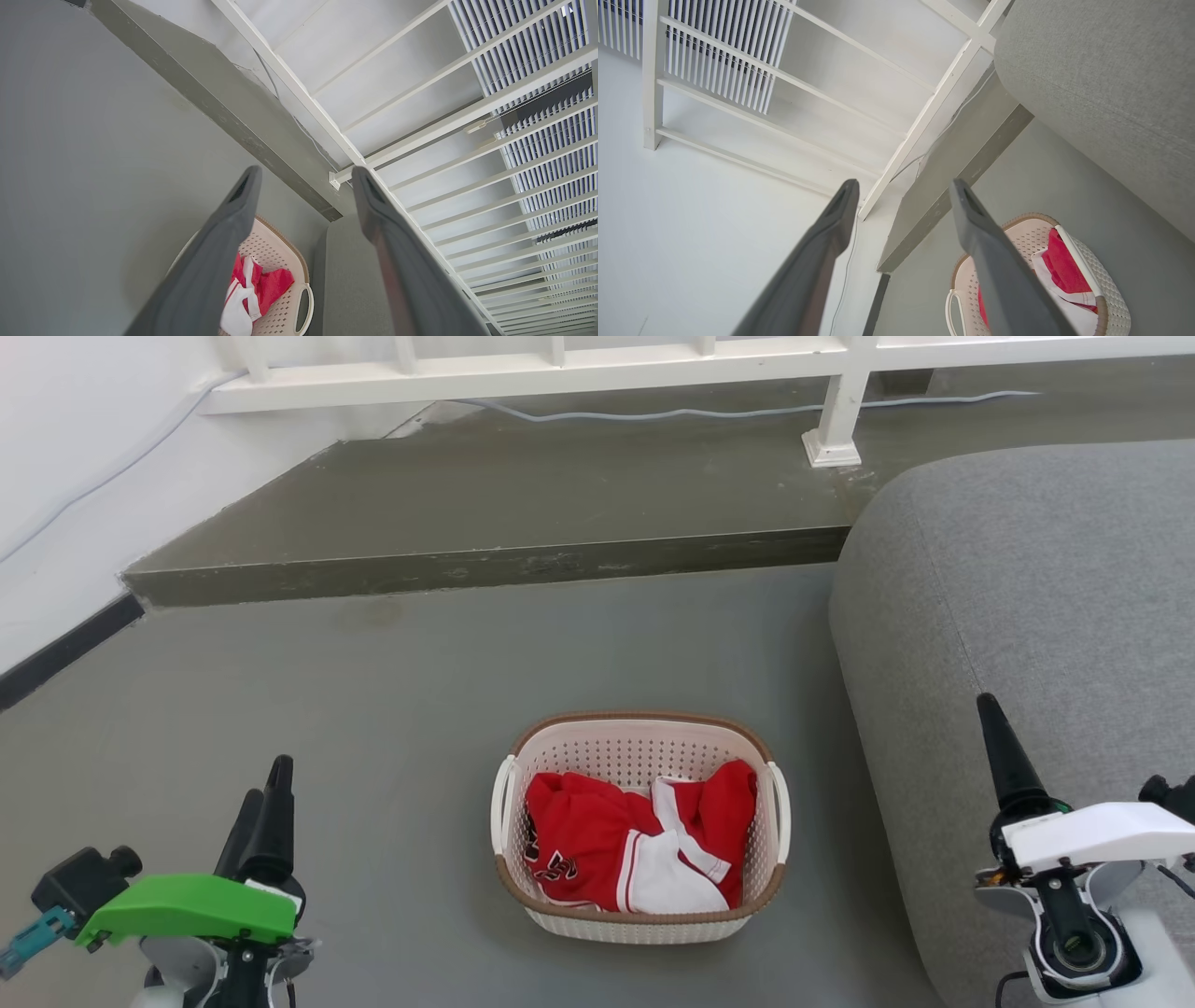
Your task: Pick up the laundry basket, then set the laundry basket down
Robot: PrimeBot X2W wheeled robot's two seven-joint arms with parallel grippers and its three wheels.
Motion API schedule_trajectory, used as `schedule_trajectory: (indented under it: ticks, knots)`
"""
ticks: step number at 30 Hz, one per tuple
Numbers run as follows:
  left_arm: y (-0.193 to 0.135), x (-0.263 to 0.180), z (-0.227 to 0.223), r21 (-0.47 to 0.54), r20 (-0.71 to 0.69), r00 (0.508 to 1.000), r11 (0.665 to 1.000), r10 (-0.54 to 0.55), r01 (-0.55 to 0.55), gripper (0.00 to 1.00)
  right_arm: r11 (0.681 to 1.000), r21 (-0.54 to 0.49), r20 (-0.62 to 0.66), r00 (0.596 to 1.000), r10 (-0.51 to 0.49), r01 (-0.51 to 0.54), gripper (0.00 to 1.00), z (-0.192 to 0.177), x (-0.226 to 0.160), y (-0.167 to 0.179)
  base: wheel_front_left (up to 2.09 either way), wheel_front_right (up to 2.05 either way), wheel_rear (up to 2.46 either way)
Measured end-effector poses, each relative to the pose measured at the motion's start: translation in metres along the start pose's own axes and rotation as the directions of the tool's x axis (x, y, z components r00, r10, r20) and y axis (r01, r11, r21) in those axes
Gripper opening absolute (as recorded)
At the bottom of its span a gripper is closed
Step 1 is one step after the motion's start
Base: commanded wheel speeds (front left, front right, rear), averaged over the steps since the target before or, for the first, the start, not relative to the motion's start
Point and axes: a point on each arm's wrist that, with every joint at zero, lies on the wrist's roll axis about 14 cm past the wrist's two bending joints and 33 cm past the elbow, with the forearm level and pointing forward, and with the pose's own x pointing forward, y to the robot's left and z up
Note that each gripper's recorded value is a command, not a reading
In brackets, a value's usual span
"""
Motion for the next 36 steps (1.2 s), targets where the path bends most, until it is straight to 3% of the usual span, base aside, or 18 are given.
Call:
schedule_trajectory:
  ticks: [20, 36]
  knots:
    - [-0.021, 0.004, -0.007, 0.208, 0.016, 0.998, 0.976, -0.061, 0.056, 1.00, 0.966, -0.248, -0.012, 0.998, 0.064, -0.065, 1.00, -0.011, 0.004, 0.019, 0.00, 0.00, 0.00]
    - [-0.039, 0.005, -0.003, 0.405, 0.045, 0.990, 0.908, -0.135, 0.106, 1.00, 0.889, -0.438, -0.017, 0.990, 0.137, -0.131, 1.00, -0.016, 0.006, 0.037, 0.00, 0.00, 0.00]
